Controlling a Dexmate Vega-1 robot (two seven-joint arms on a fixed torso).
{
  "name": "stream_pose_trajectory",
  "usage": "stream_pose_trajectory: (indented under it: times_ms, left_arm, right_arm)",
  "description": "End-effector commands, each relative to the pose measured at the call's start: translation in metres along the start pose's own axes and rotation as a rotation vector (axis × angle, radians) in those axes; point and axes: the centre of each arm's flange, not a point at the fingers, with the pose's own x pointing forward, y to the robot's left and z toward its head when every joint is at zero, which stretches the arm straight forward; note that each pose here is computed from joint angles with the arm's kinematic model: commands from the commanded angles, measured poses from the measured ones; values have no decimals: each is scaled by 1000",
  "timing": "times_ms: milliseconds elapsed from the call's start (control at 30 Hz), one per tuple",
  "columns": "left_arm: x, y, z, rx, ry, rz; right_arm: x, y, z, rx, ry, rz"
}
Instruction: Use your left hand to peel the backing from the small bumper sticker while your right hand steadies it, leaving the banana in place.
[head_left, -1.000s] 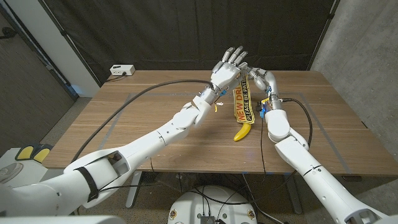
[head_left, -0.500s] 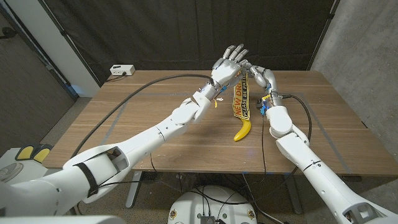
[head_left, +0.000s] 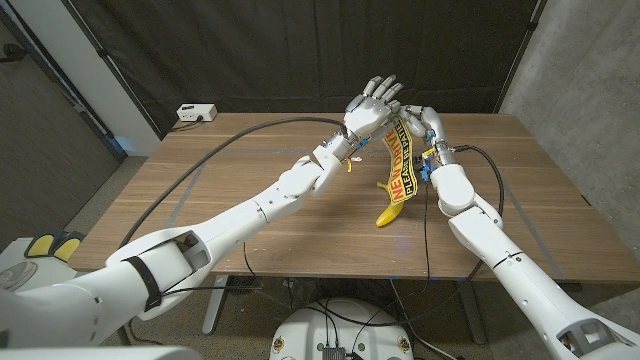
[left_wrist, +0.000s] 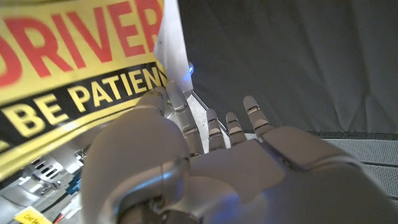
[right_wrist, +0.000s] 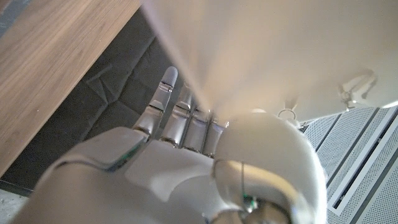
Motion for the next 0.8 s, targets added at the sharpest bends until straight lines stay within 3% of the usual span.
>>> stream_pose_trajectory:
  times_ms: [33,300,533,800]
  left_arm:
    - [2,1,3,13,-3,22]
    - [1,2,6,48,1,25]
    - [2,8,5,79,-20,22]
    - [6,16,4,136,-72,7]
  right_arm:
    - [0,1,6,-55,-39,-7]
    - [-5,-3,9,-70,-52,-20]
    - [-6,-14,10,-29,-15,107]
    - [-8,-24,17,-38,14,161]
